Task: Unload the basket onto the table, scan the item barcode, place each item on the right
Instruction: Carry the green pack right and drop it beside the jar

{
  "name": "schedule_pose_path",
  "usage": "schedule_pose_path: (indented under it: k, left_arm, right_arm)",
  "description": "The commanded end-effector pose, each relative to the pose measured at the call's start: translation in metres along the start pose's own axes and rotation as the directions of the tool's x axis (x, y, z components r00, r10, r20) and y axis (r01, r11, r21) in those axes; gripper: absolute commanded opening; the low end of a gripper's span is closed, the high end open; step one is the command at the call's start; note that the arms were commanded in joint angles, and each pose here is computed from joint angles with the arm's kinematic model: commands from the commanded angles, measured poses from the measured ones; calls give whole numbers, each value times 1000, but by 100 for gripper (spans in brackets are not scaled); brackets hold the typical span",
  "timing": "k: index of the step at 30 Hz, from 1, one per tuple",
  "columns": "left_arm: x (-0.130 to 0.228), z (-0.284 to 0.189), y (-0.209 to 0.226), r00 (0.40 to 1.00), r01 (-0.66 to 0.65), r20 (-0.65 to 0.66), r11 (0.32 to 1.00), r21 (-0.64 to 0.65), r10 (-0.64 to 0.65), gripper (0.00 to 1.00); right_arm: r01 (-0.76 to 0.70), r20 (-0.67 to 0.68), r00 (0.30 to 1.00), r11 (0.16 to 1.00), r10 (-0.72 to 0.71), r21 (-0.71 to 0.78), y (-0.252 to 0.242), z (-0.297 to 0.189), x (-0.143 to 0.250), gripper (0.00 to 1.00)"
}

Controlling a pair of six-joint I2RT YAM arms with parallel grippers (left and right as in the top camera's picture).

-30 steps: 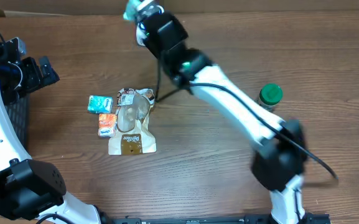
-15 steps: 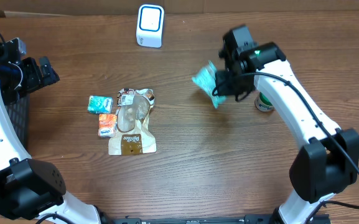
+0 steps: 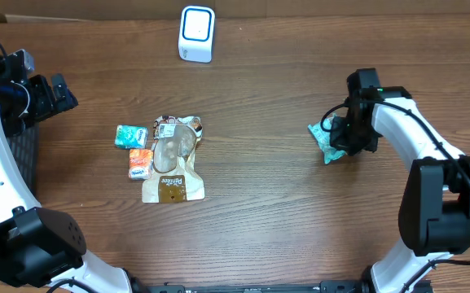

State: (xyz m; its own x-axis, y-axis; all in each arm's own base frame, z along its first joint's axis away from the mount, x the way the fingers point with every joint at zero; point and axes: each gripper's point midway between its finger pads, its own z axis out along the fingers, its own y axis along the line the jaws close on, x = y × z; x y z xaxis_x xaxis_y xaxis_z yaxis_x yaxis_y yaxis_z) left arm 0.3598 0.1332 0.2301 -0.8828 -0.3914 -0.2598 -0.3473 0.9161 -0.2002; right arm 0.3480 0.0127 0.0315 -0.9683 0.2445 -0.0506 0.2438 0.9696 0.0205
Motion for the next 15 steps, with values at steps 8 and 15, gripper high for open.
schedule_pose_path:
  k: [8, 15]
  left_arm:
    - [-1, -1, -2, 1000, -20, 5, 1000, 11, 20, 100]
    - [-1, -1, -2, 1000, -20, 5, 1000, 11, 20, 100]
  right_arm:
    - [-41, -26, 999, 995, 39, -90, 10, -30, -5, 69]
    - [42, -10, 999, 968, -46, -247, 68, -95, -12, 90]
